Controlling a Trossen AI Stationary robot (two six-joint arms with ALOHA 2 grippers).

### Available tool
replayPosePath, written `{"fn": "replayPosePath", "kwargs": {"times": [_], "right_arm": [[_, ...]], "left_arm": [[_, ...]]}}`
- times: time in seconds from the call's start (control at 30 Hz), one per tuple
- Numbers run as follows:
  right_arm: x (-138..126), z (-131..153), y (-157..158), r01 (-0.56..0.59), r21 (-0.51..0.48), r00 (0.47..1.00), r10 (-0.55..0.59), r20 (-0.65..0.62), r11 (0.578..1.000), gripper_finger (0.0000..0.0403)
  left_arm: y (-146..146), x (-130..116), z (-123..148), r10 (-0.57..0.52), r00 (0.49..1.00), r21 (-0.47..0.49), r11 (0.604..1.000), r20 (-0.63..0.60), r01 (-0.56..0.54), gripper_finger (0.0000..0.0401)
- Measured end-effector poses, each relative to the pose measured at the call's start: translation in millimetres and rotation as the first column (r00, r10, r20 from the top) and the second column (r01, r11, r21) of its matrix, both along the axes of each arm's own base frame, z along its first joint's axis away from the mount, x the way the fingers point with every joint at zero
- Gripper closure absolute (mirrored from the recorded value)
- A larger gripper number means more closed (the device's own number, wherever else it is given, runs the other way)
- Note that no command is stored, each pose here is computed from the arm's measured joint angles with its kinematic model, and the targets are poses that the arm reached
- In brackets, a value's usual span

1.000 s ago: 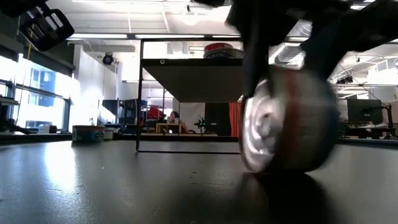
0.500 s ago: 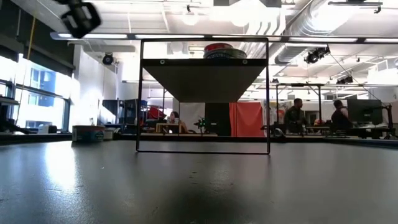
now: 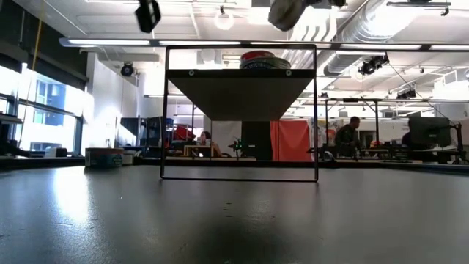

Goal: Stack canned seafood by type on shelf
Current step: Stack the blue-pink tuna can on top of the blue-pink tuna can on the shelf

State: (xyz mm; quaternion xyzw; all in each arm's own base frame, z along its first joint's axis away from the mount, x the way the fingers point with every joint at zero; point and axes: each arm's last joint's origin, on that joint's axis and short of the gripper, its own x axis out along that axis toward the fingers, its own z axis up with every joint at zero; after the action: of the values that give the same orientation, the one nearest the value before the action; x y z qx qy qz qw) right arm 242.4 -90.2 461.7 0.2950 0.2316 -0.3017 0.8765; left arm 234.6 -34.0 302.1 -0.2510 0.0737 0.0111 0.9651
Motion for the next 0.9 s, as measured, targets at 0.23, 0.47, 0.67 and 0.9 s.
{"fn": "replayPosePath", "kwargs": {"times": [0.23, 0.47, 0.67, 0.9], "right_arm": [[-12.0, -34.0, -107.4, -0.095, 0.012, 0.989, 0.093, 0.112, 0.995, 0.023], [-13.7, -80.9, -178.3, -0.204, 0.157, 0.922, 0.135, 0.364, 0.966, 0.023], [-2.3, -102.3, -185.4, -0.302, 0.233, 0.899, 0.196, 0.392, 0.924, 0.023], [-1.8, -102.3, -189.0, -0.209, 0.199, 0.925, 0.127, 0.359, 0.957, 0.023]], "left_arm": [[56.0, 27.9, 27.3, 0.242, 0.97, 0.02, 0.97, -0.024, -0.242, 0.0401], [89.0, 50.7, 47.4, 0.345, 0.936, 0.026, 0.938, -0.06, -0.344, 0.0401], [100.4, 59.0, 48.3, 0.379, 0.923, 0.029, 0.926, -0.073, -0.377, 0.0401], [105.4, 57.5, 40.3, 0.39, 0.909, 0.061, 0.921, -0.146, -0.385, 0.0401]]}}
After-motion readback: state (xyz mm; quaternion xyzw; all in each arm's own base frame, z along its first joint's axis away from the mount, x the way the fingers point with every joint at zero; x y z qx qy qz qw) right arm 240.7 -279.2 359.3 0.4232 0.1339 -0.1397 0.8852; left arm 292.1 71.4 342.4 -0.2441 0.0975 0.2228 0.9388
